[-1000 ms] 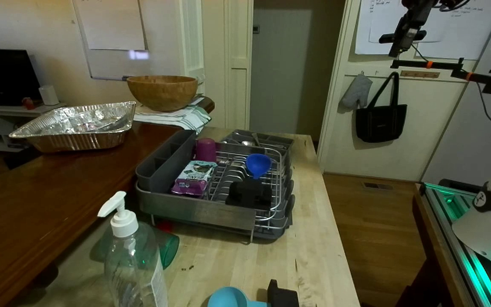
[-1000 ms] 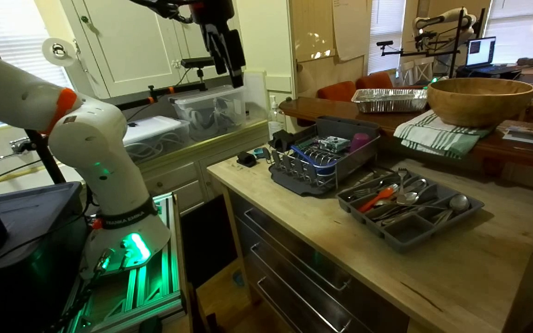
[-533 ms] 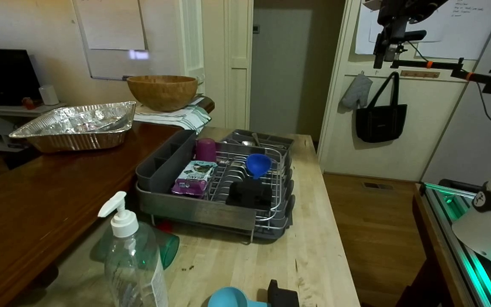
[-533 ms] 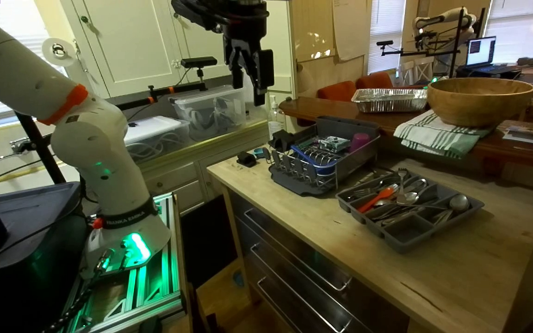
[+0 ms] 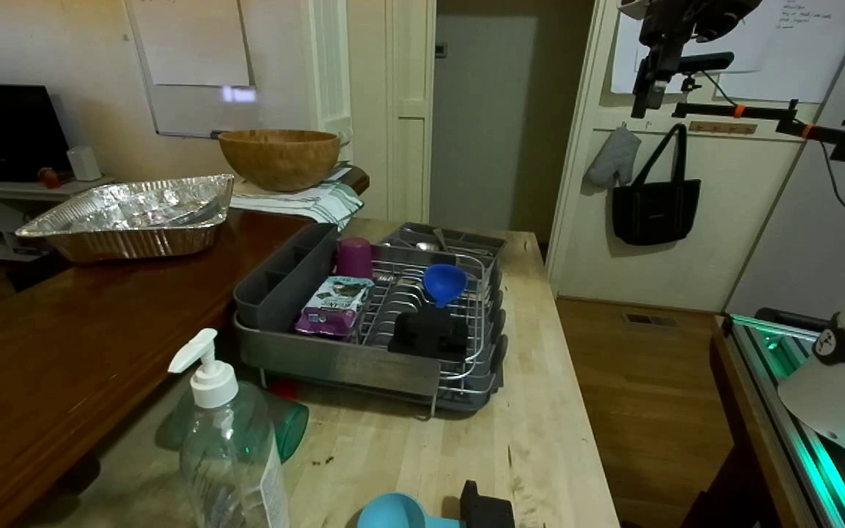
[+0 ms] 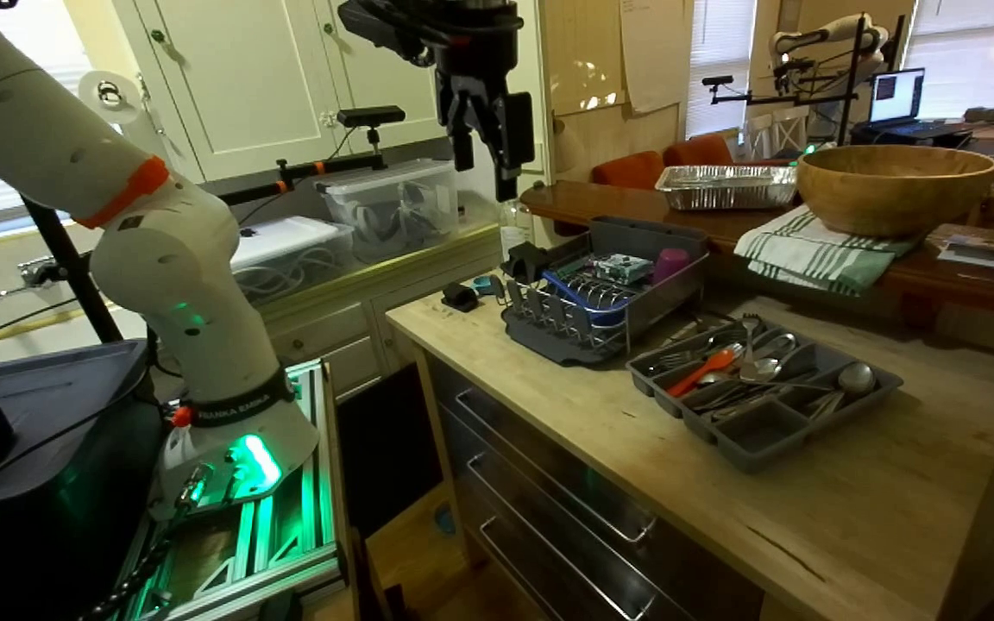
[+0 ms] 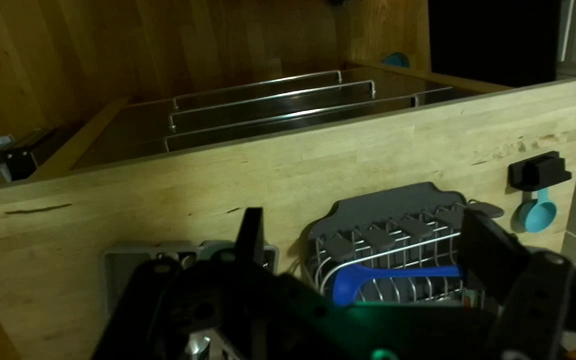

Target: Remove the orange spoon, silver spoon and silver fork from the cutlery holder and place them on the dishrack.

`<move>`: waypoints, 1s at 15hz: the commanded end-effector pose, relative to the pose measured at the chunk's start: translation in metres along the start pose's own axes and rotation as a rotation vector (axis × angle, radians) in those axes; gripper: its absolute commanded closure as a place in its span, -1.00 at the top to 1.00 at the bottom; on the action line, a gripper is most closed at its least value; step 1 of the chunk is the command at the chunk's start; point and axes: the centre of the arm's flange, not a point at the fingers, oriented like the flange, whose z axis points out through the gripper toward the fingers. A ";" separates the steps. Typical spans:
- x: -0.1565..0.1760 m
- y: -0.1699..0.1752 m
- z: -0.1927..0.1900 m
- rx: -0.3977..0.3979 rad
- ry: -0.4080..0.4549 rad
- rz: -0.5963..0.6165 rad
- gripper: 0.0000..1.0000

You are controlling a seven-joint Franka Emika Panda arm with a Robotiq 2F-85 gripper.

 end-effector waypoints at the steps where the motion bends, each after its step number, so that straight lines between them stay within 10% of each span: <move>1: 0.043 0.063 0.008 -0.025 0.041 -0.018 1.00; 15: 0.220 0.139 0.178 -0.041 -0.150 0.099 1.00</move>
